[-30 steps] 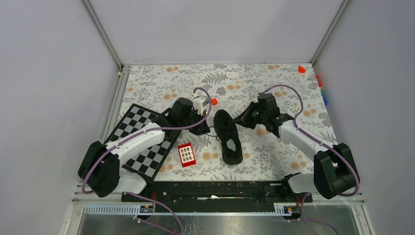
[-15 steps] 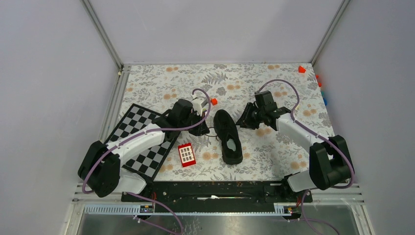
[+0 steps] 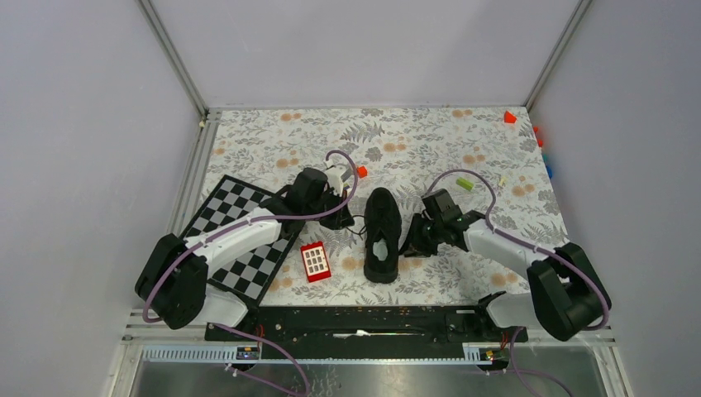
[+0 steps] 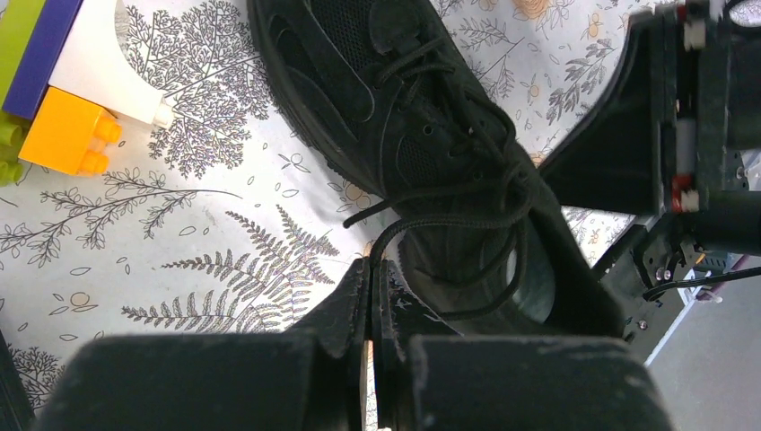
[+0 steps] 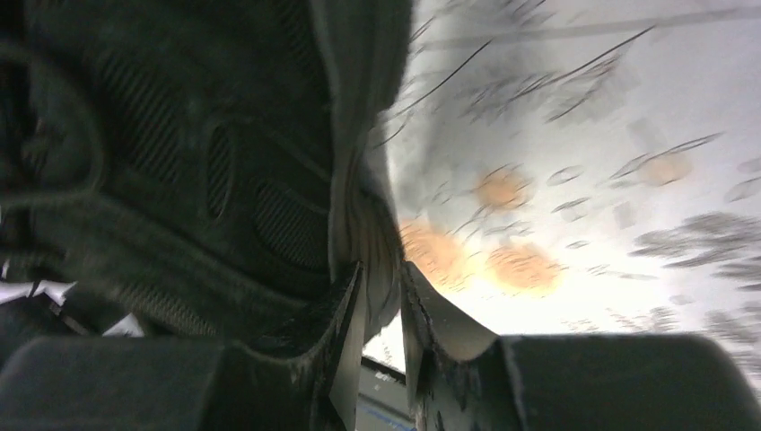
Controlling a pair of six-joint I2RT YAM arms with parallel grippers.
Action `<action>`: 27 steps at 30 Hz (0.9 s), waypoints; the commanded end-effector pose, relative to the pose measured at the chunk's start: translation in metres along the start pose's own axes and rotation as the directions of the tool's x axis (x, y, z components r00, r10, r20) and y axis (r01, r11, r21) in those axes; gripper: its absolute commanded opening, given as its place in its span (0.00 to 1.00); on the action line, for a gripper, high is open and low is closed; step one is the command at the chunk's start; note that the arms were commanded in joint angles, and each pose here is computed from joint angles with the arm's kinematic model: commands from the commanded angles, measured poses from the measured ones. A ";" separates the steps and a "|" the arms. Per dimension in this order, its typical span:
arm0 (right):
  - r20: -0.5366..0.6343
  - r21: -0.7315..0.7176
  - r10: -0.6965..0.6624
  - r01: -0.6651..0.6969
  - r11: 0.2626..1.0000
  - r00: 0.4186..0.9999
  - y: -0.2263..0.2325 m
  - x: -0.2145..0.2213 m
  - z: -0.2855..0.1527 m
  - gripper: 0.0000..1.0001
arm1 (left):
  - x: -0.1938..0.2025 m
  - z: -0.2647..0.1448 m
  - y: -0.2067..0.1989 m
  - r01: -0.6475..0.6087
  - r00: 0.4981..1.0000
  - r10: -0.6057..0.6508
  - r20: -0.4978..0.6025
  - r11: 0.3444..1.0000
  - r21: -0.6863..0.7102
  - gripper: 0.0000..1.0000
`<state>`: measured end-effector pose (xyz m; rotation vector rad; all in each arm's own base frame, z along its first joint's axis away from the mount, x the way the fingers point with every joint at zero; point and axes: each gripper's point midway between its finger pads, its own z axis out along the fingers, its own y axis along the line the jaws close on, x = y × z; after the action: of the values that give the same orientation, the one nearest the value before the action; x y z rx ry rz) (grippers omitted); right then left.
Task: Tie the shoes
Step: Tie the shoelace on the shoe.
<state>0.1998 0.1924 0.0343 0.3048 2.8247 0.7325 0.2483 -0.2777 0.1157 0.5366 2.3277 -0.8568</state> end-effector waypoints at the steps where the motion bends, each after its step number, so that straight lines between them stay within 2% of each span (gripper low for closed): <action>1: 0.014 -0.164 0.000 0.002 0.986 1.000 0.045 0.017 -0.009 0.27 | -0.022 0.000 -0.006 -0.041 0.996 0.040 0.078 0.999 0.015 0.00; 3: 0.035 -0.183 0.004 0.002 0.983 0.999 0.054 0.017 -0.013 0.26 | -0.026 -0.001 -0.008 -0.048 0.995 0.046 0.091 0.999 0.021 0.00; 5: 0.086 -0.133 0.004 0.008 0.991 0.996 0.048 0.009 -0.020 0.24 | -0.027 -0.001 -0.008 -0.049 0.996 0.048 0.081 0.999 0.018 0.00; 7: 0.190 -0.047 -0.023 0.033 0.998 0.982 0.034 -0.007 -0.031 0.07 | -0.028 -0.002 -0.008 -0.050 0.995 0.049 0.084 0.999 0.015 0.00; 9: 0.296 0.032 -0.081 0.075 0.997 0.952 0.026 -0.027 -0.046 0.01 | -0.029 -0.003 -0.007 -0.050 0.995 0.049 0.088 0.999 0.011 0.00; 10: 0.337 0.073 -0.109 0.090 0.993 0.935 0.022 -0.036 -0.054 0.02 | -0.029 -0.003 -0.008 -0.052 0.995 0.051 0.087 0.999 0.011 0.00; 11: 0.366 0.095 -0.134 0.106 0.990 0.921 0.022 -0.044 -0.061 0.11 | -0.029 -0.003 -0.007 -0.052 0.995 0.051 0.087 0.999 0.008 0.00; 12: 0.389 0.112 -0.166 0.132 0.985 0.906 0.024 -0.051 -0.067 0.28 | -0.030 -0.003 -0.007 -0.054 0.995 0.053 0.087 0.999 0.008 0.00; 13: 0.400 0.121 -0.189 0.153 0.981 0.897 0.027 -0.058 -0.070 0.39 | -0.031 -0.003 -0.008 -0.055 0.995 0.054 0.089 0.998 0.008 0.00; 15: 0.397 0.099 -0.230 0.207 0.973 0.888 0.039 -0.068 -0.071 0.46 | -0.031 -0.003 -0.008 -0.056 0.995 0.055 0.087 0.998 0.008 0.00; 17: 0.354 0.002 -0.248 0.264 0.965 0.902 0.062 -0.070 -0.065 0.40 | -0.032 -0.004 -0.007 -0.052 0.995 0.051 0.090 0.999 0.000 0.00; 21: 0.231 -0.075 -0.260 0.284 0.956 0.938 0.085 -0.067 -0.044 0.40 | -0.030 -0.003 -0.007 -0.043 0.995 0.043 0.093 0.999 0.004 0.00; 27: 0.239 -0.139 -0.191 0.228 0.964 0.952 0.095 -0.081 -0.031 0.42 | -0.027 0.000 -0.007 -0.037 0.996 0.036 0.081 0.999 0.009 0.00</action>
<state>0.2686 0.2240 0.1023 0.0605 2.5789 0.6968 0.2528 -0.2770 0.1170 0.5404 2.3125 -0.8349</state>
